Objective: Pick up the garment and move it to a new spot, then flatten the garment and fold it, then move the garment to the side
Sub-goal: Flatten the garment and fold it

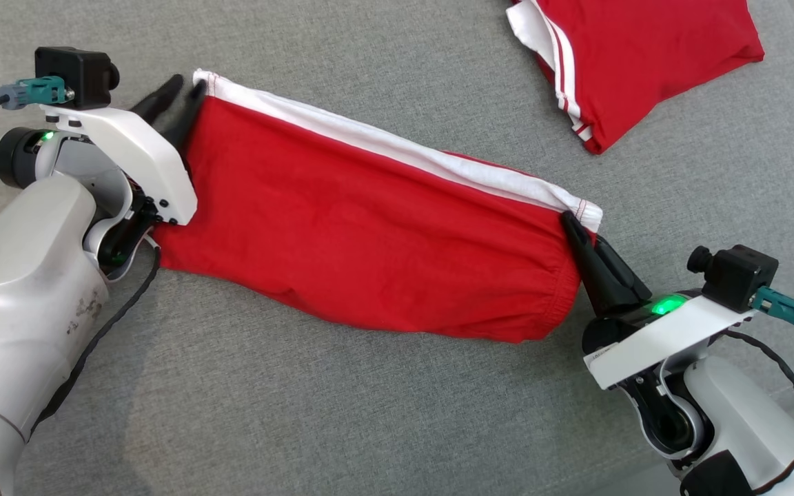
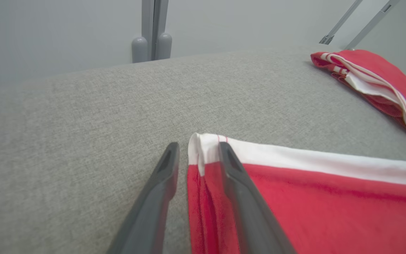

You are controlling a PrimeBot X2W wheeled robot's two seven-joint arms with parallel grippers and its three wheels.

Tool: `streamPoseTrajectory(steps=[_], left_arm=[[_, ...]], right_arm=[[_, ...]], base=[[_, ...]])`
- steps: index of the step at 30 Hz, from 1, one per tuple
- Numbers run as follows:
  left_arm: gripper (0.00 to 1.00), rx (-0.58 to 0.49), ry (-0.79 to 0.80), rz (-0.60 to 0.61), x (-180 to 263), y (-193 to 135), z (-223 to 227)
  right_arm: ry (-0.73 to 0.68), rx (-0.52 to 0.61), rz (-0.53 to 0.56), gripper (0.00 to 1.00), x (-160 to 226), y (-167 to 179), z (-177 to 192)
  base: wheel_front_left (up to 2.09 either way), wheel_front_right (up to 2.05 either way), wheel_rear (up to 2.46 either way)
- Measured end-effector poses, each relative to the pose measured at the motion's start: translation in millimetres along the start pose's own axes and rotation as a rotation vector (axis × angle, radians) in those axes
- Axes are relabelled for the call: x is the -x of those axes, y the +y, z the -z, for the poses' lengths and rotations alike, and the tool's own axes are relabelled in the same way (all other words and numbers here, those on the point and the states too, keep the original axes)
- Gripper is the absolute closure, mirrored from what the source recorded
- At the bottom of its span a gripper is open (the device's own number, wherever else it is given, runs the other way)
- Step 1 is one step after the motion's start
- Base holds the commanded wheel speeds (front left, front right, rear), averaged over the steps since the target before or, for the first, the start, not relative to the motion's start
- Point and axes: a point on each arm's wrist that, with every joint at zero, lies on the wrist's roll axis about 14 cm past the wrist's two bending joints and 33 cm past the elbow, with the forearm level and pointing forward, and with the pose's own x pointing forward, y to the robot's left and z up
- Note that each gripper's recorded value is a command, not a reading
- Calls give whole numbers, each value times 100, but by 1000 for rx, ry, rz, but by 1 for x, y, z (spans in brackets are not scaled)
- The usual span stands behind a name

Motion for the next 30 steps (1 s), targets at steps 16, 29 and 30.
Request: streamPoseTrajectory(steps=[16, 29, 30], left_arm=[[0, -27, -28, -22, 29, 1, -24], [0, -28, 167, 31, 65, -29, 9], [0, -32, 185, 29, 65, -31, 13]], right_arm=[[12, -17, -4, 0, 10, 6, -1], [35, -61, 47, 0, 55, -11, -8], [33, -60, 56, 0, 60, -14, -9]], base=[[0, 0, 0], [0, 0, 0], [0, 0, 0]])
